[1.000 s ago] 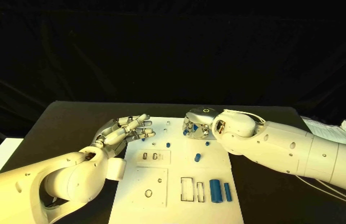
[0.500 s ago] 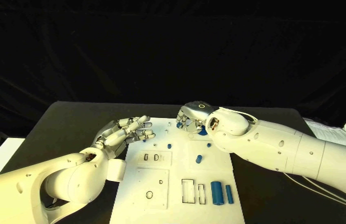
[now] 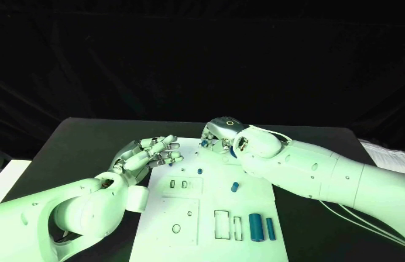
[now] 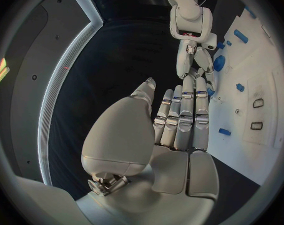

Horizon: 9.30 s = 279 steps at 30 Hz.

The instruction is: Assemble the parts on the task board

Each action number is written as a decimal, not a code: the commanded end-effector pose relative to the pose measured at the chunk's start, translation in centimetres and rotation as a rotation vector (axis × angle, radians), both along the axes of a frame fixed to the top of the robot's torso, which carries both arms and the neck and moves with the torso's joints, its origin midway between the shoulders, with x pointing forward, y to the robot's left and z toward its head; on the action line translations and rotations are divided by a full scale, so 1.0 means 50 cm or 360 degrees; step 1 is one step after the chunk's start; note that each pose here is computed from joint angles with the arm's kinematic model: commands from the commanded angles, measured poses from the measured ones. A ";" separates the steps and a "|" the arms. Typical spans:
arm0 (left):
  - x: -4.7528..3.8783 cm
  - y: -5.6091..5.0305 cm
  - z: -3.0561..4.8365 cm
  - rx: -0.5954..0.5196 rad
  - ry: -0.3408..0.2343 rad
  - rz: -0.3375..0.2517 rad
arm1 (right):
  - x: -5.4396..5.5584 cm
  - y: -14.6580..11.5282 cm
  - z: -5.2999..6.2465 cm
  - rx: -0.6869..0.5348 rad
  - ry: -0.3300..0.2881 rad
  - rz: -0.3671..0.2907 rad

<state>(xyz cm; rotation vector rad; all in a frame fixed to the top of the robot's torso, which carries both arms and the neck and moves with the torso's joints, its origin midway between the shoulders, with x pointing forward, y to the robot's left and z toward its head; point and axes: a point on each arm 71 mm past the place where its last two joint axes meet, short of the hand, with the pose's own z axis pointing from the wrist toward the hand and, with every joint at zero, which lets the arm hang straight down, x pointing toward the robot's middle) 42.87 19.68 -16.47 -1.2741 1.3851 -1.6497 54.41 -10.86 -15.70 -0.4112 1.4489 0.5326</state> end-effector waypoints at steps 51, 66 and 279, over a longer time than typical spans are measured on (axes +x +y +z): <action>0.001 0.001 0.008 -0.0016 -0.0011 -0.0029 | -0.009 -0.070 0.034 0.0155 0.0025 -0.0129; 0.001 0.001 0.008 -0.0019 -0.0010 -0.0037 | -0.027 -0.245 0.044 0.0125 0.0382 -0.0468; 0.008 -0.004 0.001 -0.0008 0.0026 -0.0053 | -0.063 0.067 -0.026 0.0180 0.0111 0.0103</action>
